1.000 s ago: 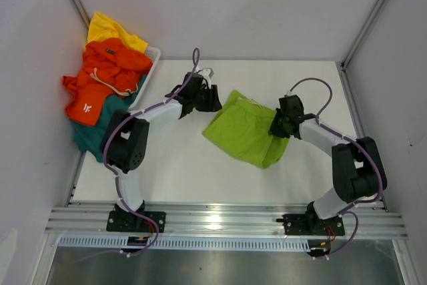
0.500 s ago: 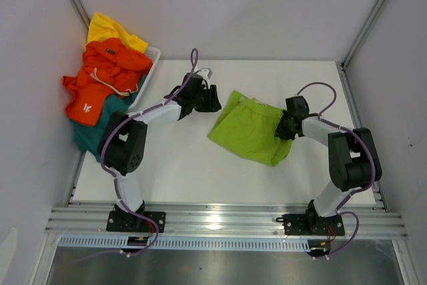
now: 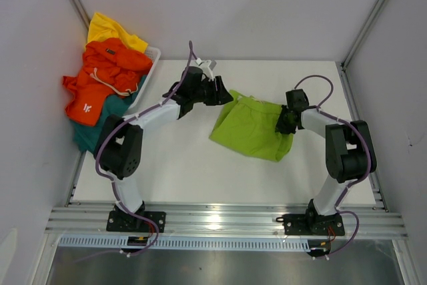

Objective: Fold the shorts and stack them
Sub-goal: Fold the shorts

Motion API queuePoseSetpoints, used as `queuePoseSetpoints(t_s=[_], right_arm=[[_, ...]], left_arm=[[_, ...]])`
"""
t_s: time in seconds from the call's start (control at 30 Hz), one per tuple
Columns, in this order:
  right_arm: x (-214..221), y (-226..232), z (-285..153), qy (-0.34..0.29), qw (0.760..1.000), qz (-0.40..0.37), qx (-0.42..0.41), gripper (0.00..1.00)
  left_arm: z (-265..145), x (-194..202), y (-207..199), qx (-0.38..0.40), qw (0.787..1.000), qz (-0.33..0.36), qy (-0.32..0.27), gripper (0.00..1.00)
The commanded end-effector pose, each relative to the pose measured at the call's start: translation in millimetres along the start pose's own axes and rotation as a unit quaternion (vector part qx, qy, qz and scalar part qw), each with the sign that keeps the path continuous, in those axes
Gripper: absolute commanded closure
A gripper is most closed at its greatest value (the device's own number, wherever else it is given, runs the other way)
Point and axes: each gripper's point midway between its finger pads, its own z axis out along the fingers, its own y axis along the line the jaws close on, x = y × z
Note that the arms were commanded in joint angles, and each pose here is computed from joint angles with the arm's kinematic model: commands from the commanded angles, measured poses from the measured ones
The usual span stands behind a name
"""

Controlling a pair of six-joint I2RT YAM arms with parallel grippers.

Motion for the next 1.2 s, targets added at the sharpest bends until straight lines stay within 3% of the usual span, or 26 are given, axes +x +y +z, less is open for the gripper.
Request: queuePoseSetpoints(t_s=[0.0, 0.03, 0.1, 0.27, 0.5, 0.63, 0.9, 1.17], right_arm=[[4.3, -10.7, 6.4, 0.013, 1.0, -0.007, 0.014, 0.9], [4.6, -10.7, 6.5, 0.014, 1.0, -0.007, 0.012, 0.9], [5.1, -7.9, 6.0, 0.014, 1.0, -0.008, 0.005, 0.9], [4.6, -8.1, 5.5, 0.012, 1.0, -0.008, 0.002, 0.91], [5.5, -7.7, 6.5, 0.014, 1.0, -0.004, -0.003, 0.91], [4.7, -6.4, 6.5, 0.014, 1.0, -0.002, -0.007, 0.92], [6.7, -7.6, 7.0, 0.016, 1.0, -0.002, -0.009, 0.92], [8.8, -9.4, 6.6, 0.015, 1.0, 0.0, -0.01, 0.92]], left_arm=[[-0.5, -4.5, -43.7, 0.111, 0.993, -0.03, -0.011, 0.48], [-0.5, 10.7, -39.0, 0.114, 0.993, -0.043, -0.002, 0.48], [-6.5, 0.2, -54.4, 0.148, 0.988, -0.047, -0.027, 0.48], [-10.5, 9.7, -84.5, 0.215, 0.974, -0.067, -0.015, 0.47], [10.1, 42.3, -94.9, 0.233, 0.969, -0.087, 0.0, 0.46], [21.9, 47.8, -105.3, 0.245, 0.964, -0.098, -0.028, 0.45], [71.1, 81.1, -59.6, 0.163, 0.977, -0.132, -0.023, 0.44], [71.6, 84.9, 12.5, 0.061, 0.983, -0.159, -0.064, 0.44]])
